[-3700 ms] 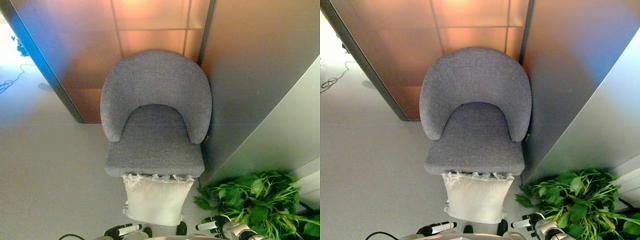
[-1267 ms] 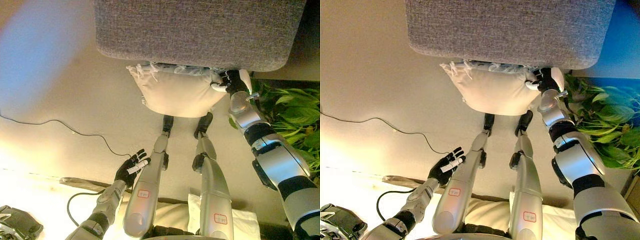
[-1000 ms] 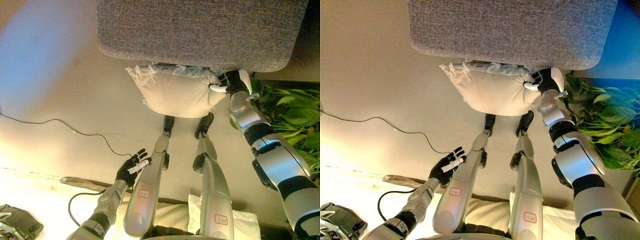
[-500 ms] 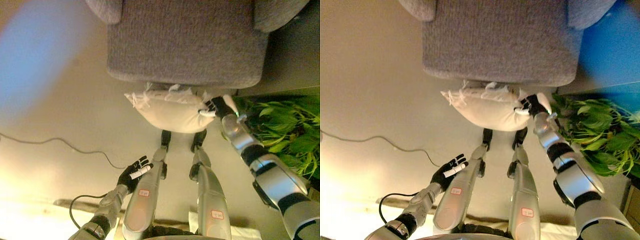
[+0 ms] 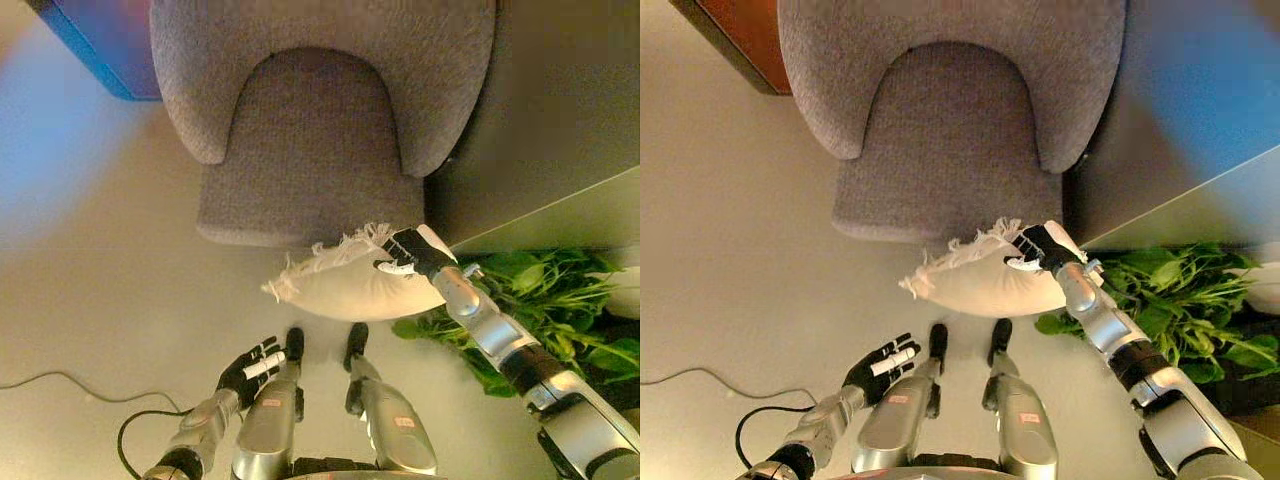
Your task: Pick up the pillow and put it on the sofa.
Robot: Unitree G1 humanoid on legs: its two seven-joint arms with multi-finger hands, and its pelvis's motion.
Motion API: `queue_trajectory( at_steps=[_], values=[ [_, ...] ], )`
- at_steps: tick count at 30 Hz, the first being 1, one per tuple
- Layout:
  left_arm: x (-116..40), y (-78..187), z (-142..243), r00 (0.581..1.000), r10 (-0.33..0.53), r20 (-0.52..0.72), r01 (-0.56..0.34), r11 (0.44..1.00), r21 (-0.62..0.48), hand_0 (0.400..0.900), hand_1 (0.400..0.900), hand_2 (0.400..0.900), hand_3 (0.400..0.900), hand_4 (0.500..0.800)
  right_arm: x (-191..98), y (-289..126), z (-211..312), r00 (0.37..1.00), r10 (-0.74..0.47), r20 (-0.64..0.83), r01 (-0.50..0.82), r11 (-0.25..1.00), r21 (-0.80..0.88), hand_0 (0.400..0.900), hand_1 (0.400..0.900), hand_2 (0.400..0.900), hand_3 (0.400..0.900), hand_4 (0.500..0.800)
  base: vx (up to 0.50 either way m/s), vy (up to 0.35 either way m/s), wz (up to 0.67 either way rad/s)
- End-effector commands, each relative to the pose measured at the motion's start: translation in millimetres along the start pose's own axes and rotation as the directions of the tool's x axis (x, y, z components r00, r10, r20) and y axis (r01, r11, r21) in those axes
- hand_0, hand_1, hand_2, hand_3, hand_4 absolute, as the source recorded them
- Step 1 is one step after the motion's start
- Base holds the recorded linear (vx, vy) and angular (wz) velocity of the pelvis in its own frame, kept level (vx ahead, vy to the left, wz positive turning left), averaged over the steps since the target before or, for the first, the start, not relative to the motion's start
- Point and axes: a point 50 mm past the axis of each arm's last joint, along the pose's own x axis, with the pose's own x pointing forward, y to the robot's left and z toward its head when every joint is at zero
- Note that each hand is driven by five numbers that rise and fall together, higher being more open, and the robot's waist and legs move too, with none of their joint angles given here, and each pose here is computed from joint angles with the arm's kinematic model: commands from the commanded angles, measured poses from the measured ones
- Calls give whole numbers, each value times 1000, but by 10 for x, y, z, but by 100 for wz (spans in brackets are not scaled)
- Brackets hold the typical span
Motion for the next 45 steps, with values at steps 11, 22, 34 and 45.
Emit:
queue_trajectory(
  at_steps=[11,22,34,45],
  values=[
    [-339,229,-738,953,78,-294,-74,997,25,900,900,900,900,800,-151,-1028,866,917,-204,343,189,979,75,400,400,400,400,500,93,-12,5],
    [-356,267,-766,930,69,-362,-46,996,71,900,900,900,900,800,-18,-1640,1380,887,-309,344,308,950,57,400,400,400,400,500,38,-5,18],
    [-368,221,-823,916,47,-399,-11,996,94,900,900,900,900,800,210,-1831,1546,882,-388,268,394,919,33,900,900,900,900,800,29,2,17],
    [-378,224,-825,916,35,-399,12,993,114,900,900,900,900,800,268,-1869,1480,903,-373,214,377,926,24,900,900,900,900,800,-2,1,2]
  ],
)
